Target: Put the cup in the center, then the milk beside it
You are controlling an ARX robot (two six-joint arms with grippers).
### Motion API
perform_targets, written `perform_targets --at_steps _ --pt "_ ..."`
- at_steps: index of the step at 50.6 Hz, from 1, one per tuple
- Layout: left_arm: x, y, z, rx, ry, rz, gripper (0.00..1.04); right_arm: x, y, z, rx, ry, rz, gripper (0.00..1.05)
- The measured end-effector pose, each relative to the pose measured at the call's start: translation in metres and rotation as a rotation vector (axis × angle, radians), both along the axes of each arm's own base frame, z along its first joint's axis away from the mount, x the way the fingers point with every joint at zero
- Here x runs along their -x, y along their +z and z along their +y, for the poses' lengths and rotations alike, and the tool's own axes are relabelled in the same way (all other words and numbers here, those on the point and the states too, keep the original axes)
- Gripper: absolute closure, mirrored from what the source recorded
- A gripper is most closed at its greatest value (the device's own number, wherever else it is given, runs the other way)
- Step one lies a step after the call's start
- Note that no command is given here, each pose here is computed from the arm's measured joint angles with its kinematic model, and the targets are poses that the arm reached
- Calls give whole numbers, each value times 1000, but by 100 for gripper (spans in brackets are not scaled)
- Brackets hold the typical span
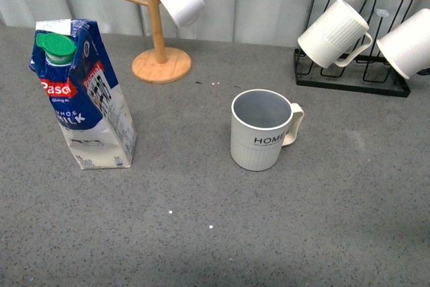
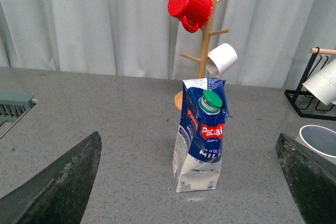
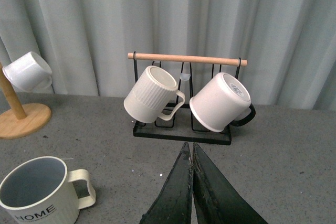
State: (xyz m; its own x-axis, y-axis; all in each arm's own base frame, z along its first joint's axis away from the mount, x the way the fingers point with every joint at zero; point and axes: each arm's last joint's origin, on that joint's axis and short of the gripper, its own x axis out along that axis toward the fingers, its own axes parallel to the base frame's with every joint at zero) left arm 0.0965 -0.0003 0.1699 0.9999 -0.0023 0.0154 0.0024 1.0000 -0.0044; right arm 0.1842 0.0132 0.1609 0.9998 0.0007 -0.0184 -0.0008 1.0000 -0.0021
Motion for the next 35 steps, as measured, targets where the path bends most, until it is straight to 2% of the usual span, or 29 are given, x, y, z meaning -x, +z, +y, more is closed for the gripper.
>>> perform_targets --at_steps 6,12,35 --pt "0 0 0 0 0 0 7 11 0 -7 -1 23 2 104" --pt "0 0 0 0 0 0 7 20 1 -13 -2 -5 -2 104" --pt "0 0 0 0 0 0 7 50 4 -13 -2 0 -11 104"
